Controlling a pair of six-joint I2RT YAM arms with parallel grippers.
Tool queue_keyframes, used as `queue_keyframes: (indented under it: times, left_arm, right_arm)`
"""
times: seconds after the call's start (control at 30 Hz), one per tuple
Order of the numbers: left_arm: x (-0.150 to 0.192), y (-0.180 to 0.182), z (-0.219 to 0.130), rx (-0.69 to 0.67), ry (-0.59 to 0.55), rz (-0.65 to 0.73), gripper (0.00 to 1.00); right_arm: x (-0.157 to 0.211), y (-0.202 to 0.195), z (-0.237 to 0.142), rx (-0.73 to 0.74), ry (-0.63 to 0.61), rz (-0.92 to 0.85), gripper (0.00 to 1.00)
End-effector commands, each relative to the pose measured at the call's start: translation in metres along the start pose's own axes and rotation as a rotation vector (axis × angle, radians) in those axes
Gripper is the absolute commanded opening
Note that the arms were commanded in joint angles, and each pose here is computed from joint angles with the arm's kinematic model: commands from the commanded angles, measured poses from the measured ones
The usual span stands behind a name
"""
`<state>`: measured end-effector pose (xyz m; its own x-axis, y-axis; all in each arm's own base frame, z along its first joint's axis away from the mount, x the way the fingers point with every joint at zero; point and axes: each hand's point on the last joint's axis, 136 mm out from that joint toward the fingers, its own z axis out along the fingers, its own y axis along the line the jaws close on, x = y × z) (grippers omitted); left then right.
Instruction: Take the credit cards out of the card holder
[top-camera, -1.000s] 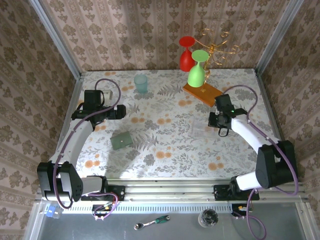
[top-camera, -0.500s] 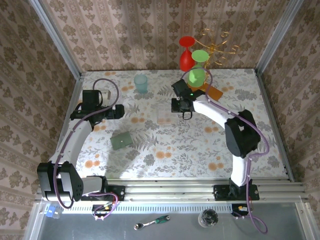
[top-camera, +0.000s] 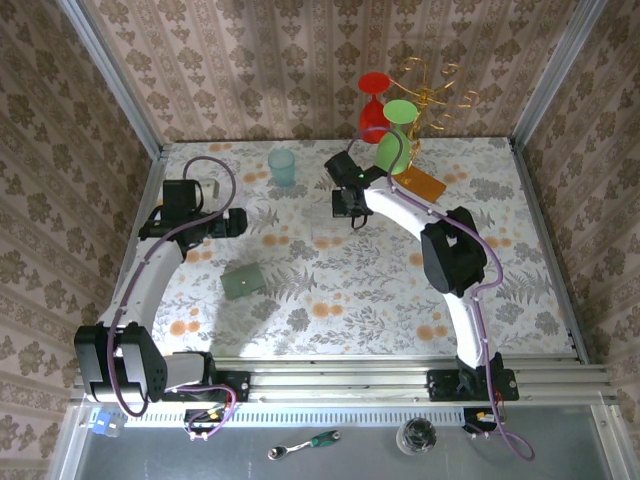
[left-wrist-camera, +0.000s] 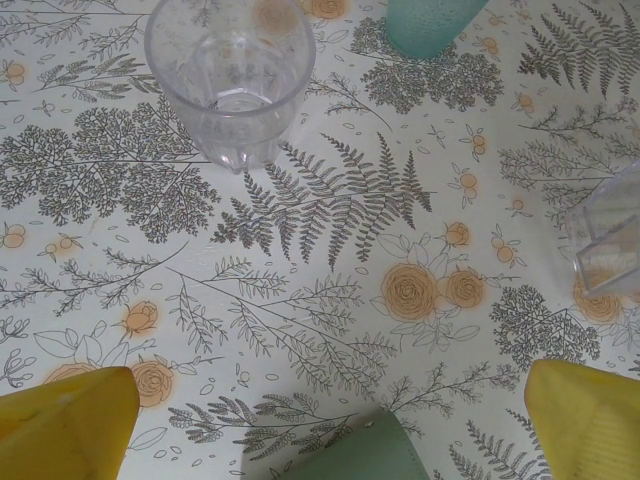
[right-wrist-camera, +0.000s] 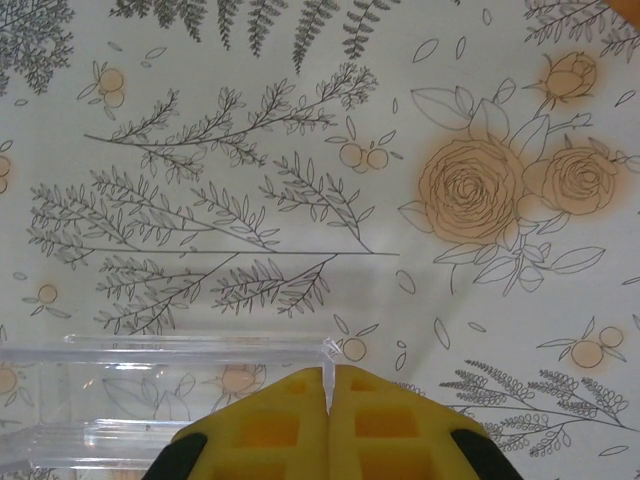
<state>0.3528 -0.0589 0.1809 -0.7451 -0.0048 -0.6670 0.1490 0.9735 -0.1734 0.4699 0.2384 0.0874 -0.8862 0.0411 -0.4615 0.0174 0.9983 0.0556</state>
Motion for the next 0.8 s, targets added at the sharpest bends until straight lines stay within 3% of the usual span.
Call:
queue_keyframes:
  times: [0.0,0.77]
  left_arm:
    - [0.003,0.002,0.003,0.010,0.012,-0.013,1.00]
    - [0.004,0.005,0.005,0.013,0.017,-0.029,1.00]
  right_arm:
    - [-0.007,-0.010,-0.003,0.070,-0.003,0.001,0.07]
    - [-0.003,-0.016,0.018,0.053,0.036,0.011,0.10]
